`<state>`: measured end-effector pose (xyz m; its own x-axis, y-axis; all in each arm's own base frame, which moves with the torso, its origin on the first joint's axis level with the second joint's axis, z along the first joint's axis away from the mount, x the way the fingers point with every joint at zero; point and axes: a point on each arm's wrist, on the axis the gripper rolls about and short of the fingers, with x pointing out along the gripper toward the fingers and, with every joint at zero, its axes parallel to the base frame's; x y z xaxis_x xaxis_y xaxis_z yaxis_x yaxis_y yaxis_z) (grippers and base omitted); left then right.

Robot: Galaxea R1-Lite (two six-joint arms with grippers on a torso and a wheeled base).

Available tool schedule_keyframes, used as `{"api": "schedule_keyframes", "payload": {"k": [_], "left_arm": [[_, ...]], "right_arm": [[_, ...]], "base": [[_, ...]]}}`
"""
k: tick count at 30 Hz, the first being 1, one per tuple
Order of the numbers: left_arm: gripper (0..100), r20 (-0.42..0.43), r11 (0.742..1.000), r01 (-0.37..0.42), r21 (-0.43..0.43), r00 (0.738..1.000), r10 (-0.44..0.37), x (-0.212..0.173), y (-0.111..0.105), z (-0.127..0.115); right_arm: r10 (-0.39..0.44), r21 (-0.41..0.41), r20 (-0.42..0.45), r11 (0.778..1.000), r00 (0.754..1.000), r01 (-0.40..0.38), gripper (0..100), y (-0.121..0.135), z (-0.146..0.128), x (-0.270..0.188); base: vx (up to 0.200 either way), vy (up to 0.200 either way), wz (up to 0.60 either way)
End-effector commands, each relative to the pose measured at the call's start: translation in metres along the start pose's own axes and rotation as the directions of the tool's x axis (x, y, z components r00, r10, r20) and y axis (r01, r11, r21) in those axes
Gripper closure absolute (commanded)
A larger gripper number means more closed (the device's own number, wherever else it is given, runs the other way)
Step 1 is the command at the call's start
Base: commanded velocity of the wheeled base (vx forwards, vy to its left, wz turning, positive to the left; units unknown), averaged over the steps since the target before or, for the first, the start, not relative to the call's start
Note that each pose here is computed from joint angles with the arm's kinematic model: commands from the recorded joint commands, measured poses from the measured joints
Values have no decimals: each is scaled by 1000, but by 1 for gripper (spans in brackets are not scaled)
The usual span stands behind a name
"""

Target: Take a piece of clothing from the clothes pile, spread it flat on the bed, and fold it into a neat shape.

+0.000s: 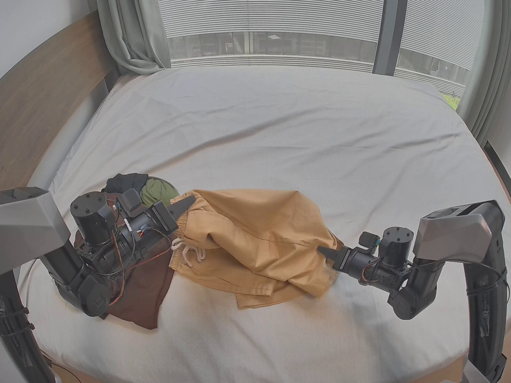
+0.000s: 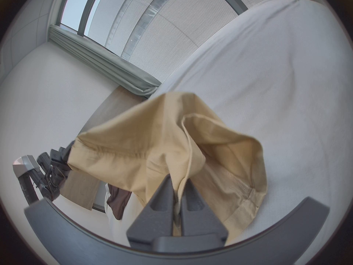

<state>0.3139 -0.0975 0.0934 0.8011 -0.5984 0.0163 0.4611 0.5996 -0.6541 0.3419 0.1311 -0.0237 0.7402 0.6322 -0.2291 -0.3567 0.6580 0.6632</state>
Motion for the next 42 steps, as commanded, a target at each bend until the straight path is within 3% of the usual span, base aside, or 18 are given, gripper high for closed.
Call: {"api": "schedule_keyframes", "payload": {"k": [1,12,42], "left_arm": [[100,1,1000,0,-3,1000,0,0,0,0],[100,4,1000,3,0,1000,-3,0,0,1],[100,11,1000,11,12,1000,-11,-1,-4,4]], "right_arm": [[45,-30,81,999,996,-43,100,28,33,-24],[100,-59,118,994,988,-93,100,54,49,-43],[167,-93,194,984,967,-151,100,81,75,-69]], "base": [[0,0,0],[0,0,0],[0,0,0]]}}
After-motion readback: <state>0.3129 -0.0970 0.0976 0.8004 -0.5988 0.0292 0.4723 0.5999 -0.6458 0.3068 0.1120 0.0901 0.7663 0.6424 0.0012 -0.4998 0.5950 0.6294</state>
